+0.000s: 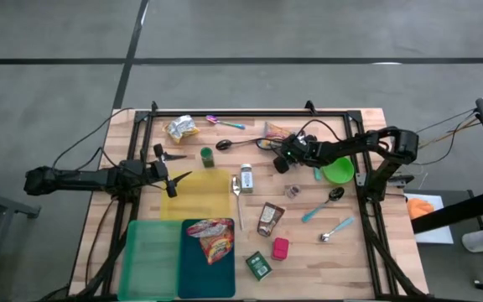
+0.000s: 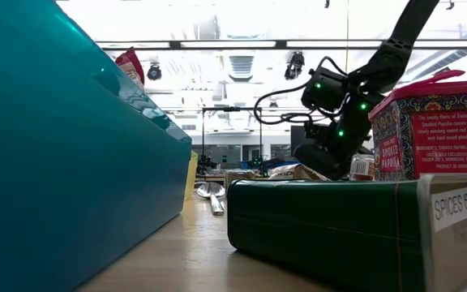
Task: Pick & Place Food Item
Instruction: Put the blue noodle pack into the blue bin
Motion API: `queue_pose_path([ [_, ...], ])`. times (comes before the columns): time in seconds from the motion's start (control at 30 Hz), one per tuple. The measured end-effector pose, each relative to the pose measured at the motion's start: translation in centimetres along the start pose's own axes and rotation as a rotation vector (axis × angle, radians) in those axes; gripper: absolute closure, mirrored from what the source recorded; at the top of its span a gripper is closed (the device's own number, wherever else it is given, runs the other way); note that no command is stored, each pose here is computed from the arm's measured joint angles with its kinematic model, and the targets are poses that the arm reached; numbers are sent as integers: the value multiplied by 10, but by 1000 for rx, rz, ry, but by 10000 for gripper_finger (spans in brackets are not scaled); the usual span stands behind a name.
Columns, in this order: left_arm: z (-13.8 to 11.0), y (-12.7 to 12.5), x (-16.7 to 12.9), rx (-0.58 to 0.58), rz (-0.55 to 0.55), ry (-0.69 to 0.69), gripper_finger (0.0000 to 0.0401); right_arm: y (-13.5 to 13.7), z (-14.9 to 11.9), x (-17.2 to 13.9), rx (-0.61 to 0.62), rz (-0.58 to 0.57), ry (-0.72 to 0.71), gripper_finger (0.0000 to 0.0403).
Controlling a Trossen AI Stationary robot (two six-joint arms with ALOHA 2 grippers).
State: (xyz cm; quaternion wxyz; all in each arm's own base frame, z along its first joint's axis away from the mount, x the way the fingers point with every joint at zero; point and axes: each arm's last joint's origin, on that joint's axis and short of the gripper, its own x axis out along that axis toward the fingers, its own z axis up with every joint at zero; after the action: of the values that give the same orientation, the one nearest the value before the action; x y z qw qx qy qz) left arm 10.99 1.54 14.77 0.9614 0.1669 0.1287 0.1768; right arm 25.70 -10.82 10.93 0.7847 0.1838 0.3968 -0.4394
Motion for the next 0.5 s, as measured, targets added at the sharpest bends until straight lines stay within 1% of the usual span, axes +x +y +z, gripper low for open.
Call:
queue_pose_path([
  [0.3, 0, 0, 0, 0, 0, 0, 126, 0, 1, 0, 0, 2, 0, 382],
  [0.5, 0, 0, 0, 0, 0, 0, 126, 0, 3, -4, 3, 29, -1, 383],
])
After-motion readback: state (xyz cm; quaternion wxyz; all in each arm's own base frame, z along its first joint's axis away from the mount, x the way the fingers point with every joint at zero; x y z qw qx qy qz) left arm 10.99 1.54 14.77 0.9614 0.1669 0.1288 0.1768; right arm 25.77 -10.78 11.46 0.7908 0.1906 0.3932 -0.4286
